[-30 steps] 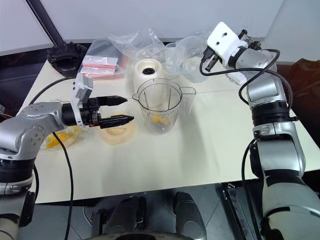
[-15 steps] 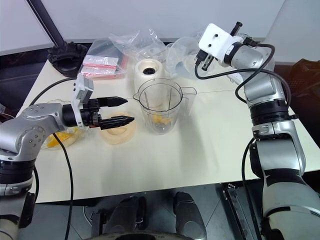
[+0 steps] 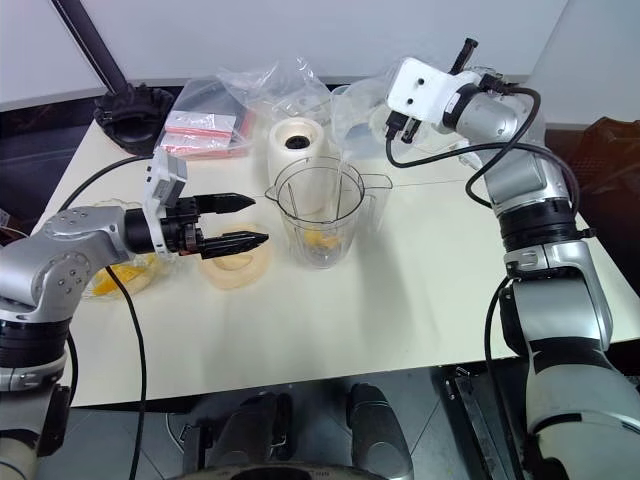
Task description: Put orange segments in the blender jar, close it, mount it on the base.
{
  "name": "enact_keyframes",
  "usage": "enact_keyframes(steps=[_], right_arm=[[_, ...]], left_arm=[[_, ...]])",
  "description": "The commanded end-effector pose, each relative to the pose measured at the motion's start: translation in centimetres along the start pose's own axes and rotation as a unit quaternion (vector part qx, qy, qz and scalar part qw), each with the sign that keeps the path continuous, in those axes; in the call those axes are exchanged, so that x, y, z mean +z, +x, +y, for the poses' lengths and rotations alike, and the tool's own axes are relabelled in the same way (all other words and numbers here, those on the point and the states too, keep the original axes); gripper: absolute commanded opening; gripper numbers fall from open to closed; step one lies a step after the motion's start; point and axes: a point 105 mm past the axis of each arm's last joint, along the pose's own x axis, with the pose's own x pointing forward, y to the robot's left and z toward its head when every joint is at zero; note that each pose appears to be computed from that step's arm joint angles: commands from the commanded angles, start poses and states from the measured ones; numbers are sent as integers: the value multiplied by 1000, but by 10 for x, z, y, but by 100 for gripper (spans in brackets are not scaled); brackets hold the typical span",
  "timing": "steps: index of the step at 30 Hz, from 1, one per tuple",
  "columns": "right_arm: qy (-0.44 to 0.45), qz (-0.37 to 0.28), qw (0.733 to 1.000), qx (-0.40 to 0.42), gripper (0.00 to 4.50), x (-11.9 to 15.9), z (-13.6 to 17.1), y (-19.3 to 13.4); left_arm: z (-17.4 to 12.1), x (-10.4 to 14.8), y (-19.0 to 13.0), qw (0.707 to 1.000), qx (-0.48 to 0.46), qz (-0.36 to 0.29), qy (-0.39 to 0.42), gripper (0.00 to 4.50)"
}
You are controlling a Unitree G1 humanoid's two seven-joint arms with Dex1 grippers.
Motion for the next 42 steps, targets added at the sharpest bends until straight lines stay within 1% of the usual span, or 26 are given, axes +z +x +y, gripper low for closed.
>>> enact_keyframes(steps=[1,9,12,16,19,20,23,26,28,30,31,32,33,34,35,37,39,42], right_arm=[[-30,-35,997,-54,5,23,-35,-7],[-68,-29,995,-65,5,20,-38,-11],[-66,-29,995,-70,5,20,-38,-11],[32,-24,996,-80,5,12,-40,-13],[155,-17,983,-96,5,1,-44,-17],[194,-13,976,-101,5,-3,-46,-19],[275,5,954,-118,5,-17,-48,-29],[340,41,927,-153,5,-39,-49,-45],[381,78,901,-194,5,-61,-49,-63],[418,122,863,-257,5,-89,-47,-91],[433,131,845,-286,5,-98,-46,-102],[462,130,816,-322,5,-105,-45,-115],[484,130,794,-344,5,-112,-41,-125],[492,137,781,-359,5,-117,-35,-135],[494,144,777,-363,5,-120,-28,-142],[487,176,772,-368,5,-129,-9,-154],[472,207,772,-373,5,-136,11,-165],[474,231,763,-374,5,-144,36,-172]], left_arm=[[-2,10,-3,1000,-1,-17,20,450],[-1,11,-2,1000,0,-18,20,450],[0,11,-2,1000,-1,-18,20,450],[0,12,-1,1000,-2,-18,20,450],[0,12,-1,1000,-4,-18,20,450],[0,12,-1,1000,-4,-18,20,450],[-1,12,-1,1000,-7,-18,20,450],[-4,17,-1,999,-15,-24,21,450],[-8,21,-2,999,-24,-30,22,450],[-15,26,-3,998,-40,-32,25,450],[-17,27,-3,998,-45,-30,25,450],[-19,27,-3,998,-50,-28,25,450],[-20,26,-4,998,-52,-27,24,450],[-22,25,-3,998,-54,-24,23,450],[-22,23,-3,998,-55,-22,21,450],[-23,21,-3,998,-56,-19,17,450],[-23,18,-1,998,-55,-18,13,450],[-22,17,1,998,-54,-18,10,450]])
